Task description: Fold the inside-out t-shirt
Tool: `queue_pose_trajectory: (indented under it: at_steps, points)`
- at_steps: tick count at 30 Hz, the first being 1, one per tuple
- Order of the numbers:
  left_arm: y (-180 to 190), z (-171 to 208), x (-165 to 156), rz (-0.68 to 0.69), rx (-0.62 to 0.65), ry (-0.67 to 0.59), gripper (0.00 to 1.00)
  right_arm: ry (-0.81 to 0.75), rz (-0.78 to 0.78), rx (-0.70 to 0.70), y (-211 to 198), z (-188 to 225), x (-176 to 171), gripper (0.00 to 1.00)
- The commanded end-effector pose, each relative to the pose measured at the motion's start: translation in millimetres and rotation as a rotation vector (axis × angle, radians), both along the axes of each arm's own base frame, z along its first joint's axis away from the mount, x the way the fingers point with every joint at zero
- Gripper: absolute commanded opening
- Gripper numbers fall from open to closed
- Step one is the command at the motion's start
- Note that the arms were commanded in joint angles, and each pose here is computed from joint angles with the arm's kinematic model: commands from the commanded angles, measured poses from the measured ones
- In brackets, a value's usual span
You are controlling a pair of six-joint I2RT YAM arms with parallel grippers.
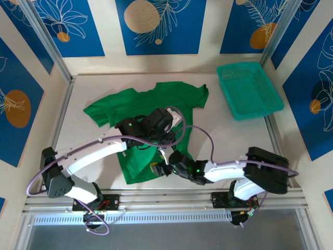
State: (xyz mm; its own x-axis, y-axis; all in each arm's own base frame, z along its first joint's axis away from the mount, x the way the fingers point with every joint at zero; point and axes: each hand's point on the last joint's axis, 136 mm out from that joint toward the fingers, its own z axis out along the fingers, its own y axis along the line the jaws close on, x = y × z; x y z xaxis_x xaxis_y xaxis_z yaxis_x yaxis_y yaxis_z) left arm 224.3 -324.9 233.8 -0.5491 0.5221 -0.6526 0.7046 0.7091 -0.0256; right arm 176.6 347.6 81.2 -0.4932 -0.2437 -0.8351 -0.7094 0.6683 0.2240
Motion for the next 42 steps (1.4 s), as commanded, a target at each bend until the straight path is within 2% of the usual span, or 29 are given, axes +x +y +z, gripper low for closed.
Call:
queue_pose_trajectory:
  at_steps: [1,9,11,12,13,20,23,24,25,27,28,30,32,33,36,42]
  points:
    - [5,39,-10,-0.009,-0.086,0.002,0.00,-0.173,-0.130,0.078,17,34,41,0.81]
    - [25,69,-14,0.004,-0.088,-0.051,0.00,-0.111,-0.195,0.016,14,5,92,0.83]
    - [30,79,-13,0.014,-0.095,-0.078,0.00,-0.095,-0.224,0.008,12,-1,104,0.92]
    - [32,84,-12,0.018,-0.100,-0.086,0.00,-0.087,-0.224,0.001,13,-5,108,0.92]
    - [33,88,-12,0.021,-0.107,-0.092,0.00,-0.069,-0.232,-0.008,14,-11,114,0.99]
    - [25,105,-14,0.020,-0.180,-0.089,0.00,-0.022,-0.329,-0.078,15,-44,154,0.99]
    - [26,112,-10,0.033,-0.183,-0.112,0.00,0.014,-0.307,-0.128,13,-61,160,1.00]
    - [28,113,-7,0.042,-0.175,-0.126,0.00,0.033,-0.286,-0.136,12,-67,158,0.97]
    - [32,117,-4,0.059,-0.168,-0.149,0.00,0.060,-0.265,-0.141,10,-74,154,0.86]
    - [39,123,8,0.109,-0.161,-0.201,0.00,0.121,-0.211,-0.124,7,-83,141,0.57]
    - [42,126,15,0.123,-0.166,-0.221,0.00,0.144,-0.179,-0.118,6,-85,132,0.47]
    - [52,126,32,0.173,-0.176,-0.219,0.00,0.169,-0.131,-0.121,0,-87,116,0.28]
    - [67,119,53,0.234,-0.185,-0.188,0.00,0.166,-0.074,-0.104,-5,-77,102,0.12]
    - [78,112,65,0.274,-0.190,-0.174,0.00,0.153,-0.023,-0.073,-5,-64,93,0.00]
    - [112,84,103,0.386,-0.182,-0.134,0.00,0.095,0.163,0.040,-1,-9,71,0.00]
    - [177,0,154,0.581,-0.126,0.063,0.00,-0.038,0.322,0.154,-21,109,58,0.00]
